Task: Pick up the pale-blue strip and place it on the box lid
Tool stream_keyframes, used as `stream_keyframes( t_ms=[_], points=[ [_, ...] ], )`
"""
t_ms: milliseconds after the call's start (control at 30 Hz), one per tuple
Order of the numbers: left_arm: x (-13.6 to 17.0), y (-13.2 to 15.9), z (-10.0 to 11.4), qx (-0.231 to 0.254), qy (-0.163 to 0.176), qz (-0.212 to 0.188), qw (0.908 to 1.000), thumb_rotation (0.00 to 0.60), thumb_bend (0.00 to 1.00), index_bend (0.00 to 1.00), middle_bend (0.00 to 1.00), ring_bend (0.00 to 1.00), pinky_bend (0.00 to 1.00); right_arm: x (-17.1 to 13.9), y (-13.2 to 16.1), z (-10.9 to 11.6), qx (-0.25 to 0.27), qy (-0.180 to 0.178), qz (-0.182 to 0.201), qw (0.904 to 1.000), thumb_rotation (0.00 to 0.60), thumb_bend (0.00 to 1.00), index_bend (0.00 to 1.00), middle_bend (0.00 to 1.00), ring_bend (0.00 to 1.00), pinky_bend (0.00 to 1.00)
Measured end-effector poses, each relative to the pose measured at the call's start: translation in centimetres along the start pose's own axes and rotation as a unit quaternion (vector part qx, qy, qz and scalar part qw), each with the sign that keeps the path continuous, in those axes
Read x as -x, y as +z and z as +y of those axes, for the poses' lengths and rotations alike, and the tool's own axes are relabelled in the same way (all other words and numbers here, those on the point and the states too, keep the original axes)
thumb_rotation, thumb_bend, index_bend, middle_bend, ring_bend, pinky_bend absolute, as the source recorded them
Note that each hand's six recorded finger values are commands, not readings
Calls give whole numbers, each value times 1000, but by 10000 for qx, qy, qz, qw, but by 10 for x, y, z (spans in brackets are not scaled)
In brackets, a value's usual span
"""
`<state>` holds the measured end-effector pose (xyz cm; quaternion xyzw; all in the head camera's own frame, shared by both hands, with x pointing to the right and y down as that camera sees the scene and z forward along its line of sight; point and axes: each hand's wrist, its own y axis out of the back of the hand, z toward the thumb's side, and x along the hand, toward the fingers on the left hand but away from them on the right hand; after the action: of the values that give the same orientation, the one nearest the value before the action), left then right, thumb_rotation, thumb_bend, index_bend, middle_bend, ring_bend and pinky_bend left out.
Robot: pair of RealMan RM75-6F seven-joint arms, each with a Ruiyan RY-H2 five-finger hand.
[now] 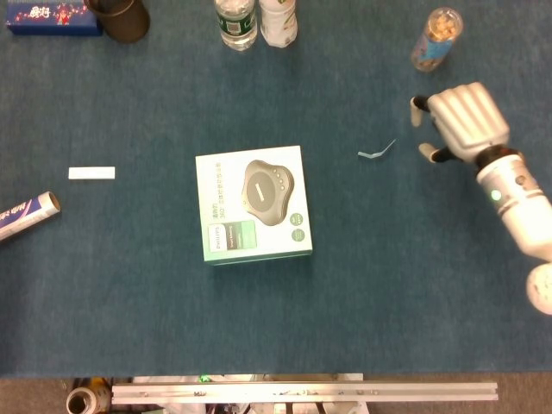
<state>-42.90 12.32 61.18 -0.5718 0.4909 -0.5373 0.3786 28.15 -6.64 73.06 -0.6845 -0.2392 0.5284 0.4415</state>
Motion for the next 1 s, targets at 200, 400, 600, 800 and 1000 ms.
stream_keyframes(
  t_ms=[200,400,600,800,1000],
  points=[
    [1,-1,1,-6,14,23,10000,600,270,133,293,242,128,15,10,-18,-193,234,53,9995,600,234,527,1000,1000,1000],
    [2,-4,1,-11,10,66,10000,600,270,133,292,242,128,25,19,-33,-351,406,71,9985,600,235,528,1000,1000,1000],
    [4,-8,1,3,29,109,9999,600,270,133,292,242,128,34,24,-41,-437,479,66,9979,600,235,529,1000,1000,1000],
    [4,-10,1,17,48,151,9999,600,270,133,291,242,128,42,30,-43,-448,487,93,9978,600,235,529,1000,1000,1000],
    [5,-13,0,14,28,201,9998,600,270,133,291,242,128,48,34,-45,-512,540,110,9972,600,235,529,1000,1000,1000]
  ],
)
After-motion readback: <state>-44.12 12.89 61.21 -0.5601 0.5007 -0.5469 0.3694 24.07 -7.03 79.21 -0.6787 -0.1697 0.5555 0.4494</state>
